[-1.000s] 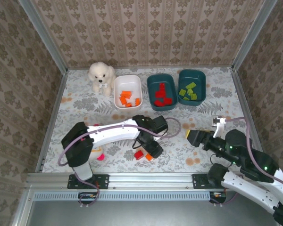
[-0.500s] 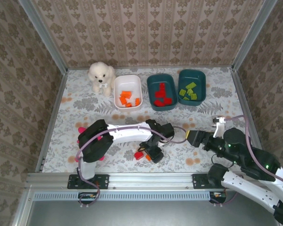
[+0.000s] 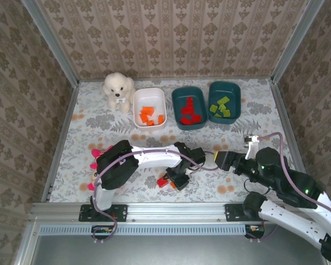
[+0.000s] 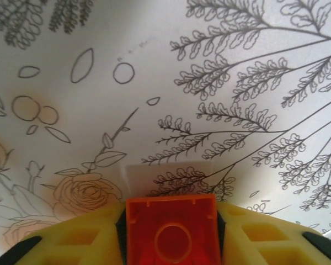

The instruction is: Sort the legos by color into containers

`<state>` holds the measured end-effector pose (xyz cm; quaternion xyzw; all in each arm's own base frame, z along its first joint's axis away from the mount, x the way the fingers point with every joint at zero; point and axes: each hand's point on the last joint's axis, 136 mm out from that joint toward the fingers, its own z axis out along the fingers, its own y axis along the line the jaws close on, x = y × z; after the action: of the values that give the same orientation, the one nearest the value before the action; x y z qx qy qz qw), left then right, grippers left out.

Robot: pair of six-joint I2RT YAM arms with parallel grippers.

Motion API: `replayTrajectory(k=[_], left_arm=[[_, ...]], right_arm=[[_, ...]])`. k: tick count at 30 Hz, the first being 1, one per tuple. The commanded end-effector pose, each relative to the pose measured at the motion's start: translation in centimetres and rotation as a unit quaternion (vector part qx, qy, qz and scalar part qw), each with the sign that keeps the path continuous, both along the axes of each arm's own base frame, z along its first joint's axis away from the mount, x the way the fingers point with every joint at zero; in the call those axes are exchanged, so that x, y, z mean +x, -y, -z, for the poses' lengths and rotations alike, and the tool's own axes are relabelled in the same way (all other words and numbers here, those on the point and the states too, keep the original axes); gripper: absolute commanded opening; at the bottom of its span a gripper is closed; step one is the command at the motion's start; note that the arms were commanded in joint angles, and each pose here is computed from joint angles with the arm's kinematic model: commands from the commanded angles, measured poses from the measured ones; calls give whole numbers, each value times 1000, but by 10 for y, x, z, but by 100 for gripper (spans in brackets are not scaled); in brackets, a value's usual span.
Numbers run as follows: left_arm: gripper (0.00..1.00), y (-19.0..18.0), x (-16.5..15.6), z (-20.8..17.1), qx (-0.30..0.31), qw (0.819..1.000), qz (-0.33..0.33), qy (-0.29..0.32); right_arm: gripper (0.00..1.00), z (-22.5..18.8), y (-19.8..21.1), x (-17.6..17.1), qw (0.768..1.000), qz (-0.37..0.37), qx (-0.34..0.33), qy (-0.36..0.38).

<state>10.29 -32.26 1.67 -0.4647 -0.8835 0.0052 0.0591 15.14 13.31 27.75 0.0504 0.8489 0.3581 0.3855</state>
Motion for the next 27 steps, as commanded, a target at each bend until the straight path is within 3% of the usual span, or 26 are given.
replayTrajectory(k=[1, 7, 13, 20, 27], left_arm=[[39, 4, 4, -8, -2, 1000, -2, 17], [37, 3, 38, -45, -35, 997, -53, 47], [37, -5, 119, -104, -117, 977, -157, 88], [37, -25, 248, -141, -210, 926, -287, 129], [37, -36, 370, -138, -288, 863, -381, 165]], right_arm=[[84, -9, -5, -1, 1000, -11, 20, 6], [83, -34, 6, 2, 999, 11, 17, 37], [85, -58, -17, 21, 998, -13, -12, 63], [85, -49, -62, 50, 996, -81, -32, 18], [84, -32, -87, 92, 991, -133, 2, -18]])
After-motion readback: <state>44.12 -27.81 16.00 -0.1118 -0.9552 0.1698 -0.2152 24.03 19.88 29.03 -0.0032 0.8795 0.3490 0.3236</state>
